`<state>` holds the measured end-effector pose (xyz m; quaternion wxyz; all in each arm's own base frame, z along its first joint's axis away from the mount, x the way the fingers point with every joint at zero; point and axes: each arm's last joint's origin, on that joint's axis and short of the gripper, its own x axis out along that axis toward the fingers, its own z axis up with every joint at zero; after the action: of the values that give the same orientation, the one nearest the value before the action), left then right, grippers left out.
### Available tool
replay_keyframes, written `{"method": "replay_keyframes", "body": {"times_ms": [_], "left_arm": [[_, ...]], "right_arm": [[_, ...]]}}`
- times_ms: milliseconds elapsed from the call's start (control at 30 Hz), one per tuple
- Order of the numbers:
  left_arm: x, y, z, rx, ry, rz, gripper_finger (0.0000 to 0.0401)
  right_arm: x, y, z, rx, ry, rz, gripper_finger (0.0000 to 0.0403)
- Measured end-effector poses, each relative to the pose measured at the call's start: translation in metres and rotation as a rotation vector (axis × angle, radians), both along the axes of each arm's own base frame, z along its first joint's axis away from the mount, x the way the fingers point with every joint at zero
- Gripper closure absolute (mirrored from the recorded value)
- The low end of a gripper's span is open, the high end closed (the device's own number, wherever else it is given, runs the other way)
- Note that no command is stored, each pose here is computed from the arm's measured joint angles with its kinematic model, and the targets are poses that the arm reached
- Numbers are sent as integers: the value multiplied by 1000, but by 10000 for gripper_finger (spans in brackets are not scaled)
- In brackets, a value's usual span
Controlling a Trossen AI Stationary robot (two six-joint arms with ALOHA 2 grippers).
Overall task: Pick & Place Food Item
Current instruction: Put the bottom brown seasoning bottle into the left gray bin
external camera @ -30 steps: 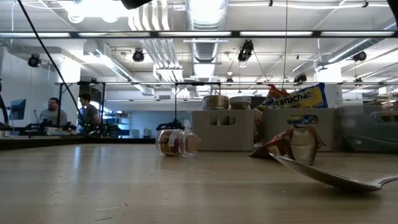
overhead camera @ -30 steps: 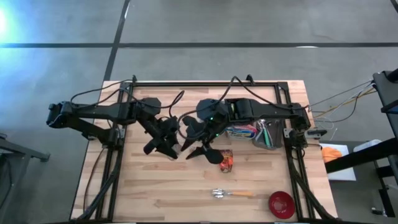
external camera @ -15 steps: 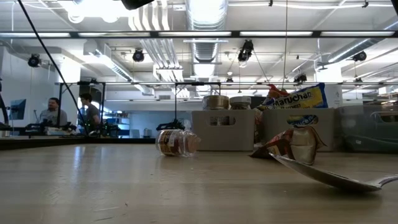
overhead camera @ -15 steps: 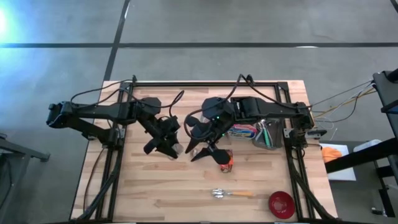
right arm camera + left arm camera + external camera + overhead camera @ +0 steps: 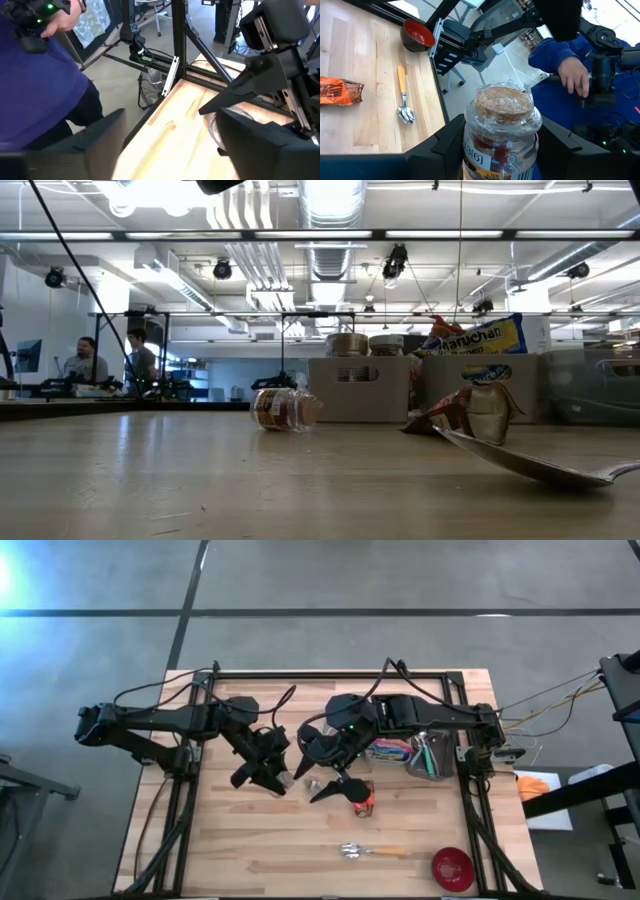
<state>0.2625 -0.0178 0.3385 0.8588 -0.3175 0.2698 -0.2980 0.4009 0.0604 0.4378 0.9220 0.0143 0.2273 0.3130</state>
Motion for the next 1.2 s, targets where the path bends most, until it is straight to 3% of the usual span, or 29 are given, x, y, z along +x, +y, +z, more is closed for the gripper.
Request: {"method": "replay_keyframes", "body": {"times_ms": [133,267,433,700,967,1200], "left_arm": [[0,-1,1,-13,-7,-20,220],[0,-1,2,-27,-4,-27,220],[0,-2,3,-33,-10,-40,220],[1,-2,6,-48,-43,-79,220],[5,-2,4,-80,-17,-70,220],[17,-3,2,-114,-49,-104,220]], "right_arm": [[0,0,0,-11,-13,7,38],[1,0,1,1,-19,0,6],[5,0,1,-93,-102,14,10],[14,-1,-13,-166,-90,2,10],[19,0,-16,-301,-175,21,10],[20,0,-21,-330,-173,24,10]]}}
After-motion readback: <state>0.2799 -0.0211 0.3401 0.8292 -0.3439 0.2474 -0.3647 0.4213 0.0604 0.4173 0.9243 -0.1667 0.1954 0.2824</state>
